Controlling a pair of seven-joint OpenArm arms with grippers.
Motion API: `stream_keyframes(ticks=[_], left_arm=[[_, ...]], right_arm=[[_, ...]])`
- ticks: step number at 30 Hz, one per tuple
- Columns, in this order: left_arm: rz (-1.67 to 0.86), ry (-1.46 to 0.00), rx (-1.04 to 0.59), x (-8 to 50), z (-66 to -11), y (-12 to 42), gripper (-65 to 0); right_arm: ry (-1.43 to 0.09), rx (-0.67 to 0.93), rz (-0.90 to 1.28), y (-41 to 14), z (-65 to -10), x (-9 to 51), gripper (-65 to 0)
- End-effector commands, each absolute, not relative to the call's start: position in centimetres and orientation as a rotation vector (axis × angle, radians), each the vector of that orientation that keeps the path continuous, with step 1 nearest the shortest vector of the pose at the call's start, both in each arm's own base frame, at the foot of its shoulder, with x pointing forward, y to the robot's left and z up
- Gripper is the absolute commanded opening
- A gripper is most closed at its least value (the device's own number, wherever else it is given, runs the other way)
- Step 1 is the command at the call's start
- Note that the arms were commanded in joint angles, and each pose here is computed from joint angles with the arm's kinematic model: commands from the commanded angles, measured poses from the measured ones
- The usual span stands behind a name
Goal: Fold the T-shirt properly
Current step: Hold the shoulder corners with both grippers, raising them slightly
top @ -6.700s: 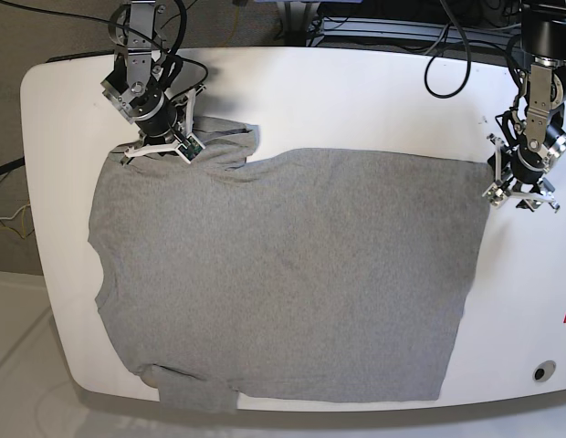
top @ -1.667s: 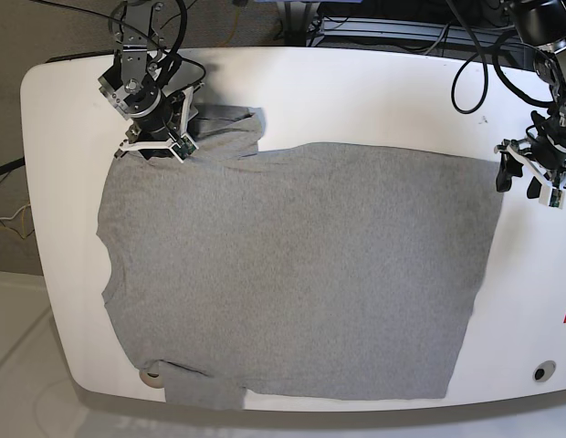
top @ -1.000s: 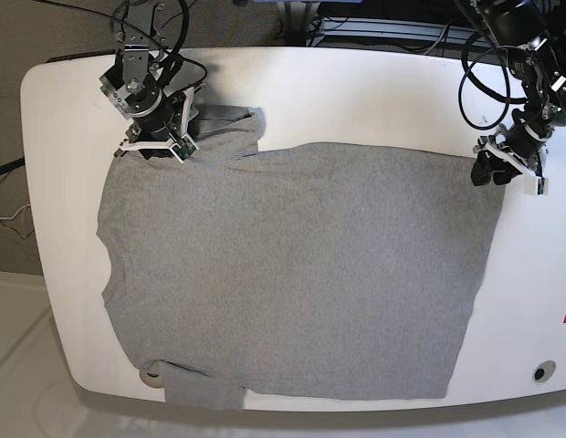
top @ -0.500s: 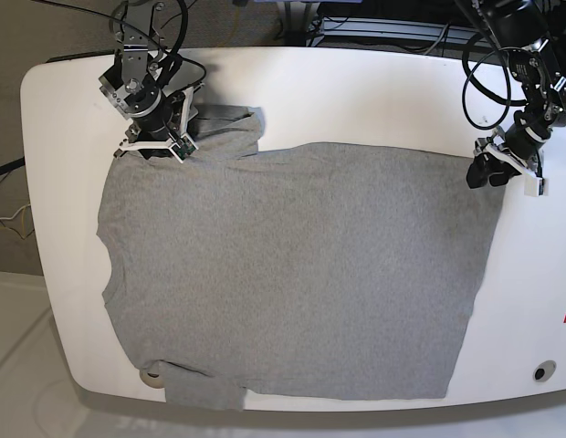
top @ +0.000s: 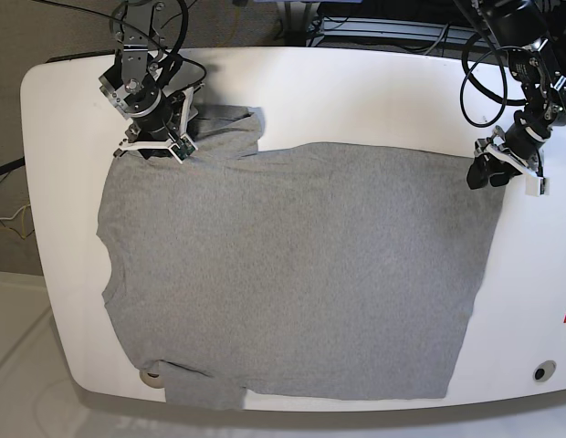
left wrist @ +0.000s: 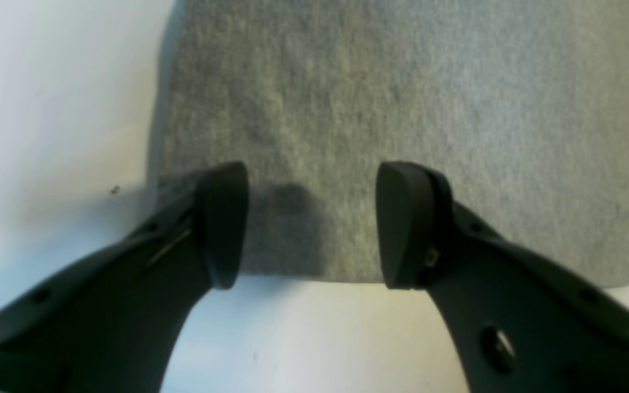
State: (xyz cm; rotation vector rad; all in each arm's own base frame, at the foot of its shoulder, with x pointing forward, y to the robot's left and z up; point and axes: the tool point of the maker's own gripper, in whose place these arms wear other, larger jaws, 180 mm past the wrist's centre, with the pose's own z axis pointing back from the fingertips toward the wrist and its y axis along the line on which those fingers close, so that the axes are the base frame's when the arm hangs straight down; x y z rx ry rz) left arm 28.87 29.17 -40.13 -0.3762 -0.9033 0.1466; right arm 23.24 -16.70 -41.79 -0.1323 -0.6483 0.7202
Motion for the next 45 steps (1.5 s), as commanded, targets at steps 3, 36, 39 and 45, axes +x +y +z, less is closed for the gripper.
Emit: stream_keyframes(ticks=[3,36,39,45], left_arm=[[0.138,-0.970,-0.388,30.0,-38.3,29.4,-33.4],[0.130,-0.967,-0.347,29.7,-38.1,31.0,-31.7],[0.134,-0.964,-0.346,29.8,-38.1,31.2,-34.3],[0.136,-0.963,-0.350,30.2,-38.0,31.2,-53.9]], right_arm=[[-0.618,-0.169,0.723,-17.7,-41.8,23.1,-38.7],[-0.567,-0.183,0.721,-18.1,-42.5,22.3,-38.0],[-0.587,-0.178,0.719,-17.9,-42.2,22.6,-38.1],[-0.611,-0.172,0.715,-17.8,-41.8,23.1,-38.3]])
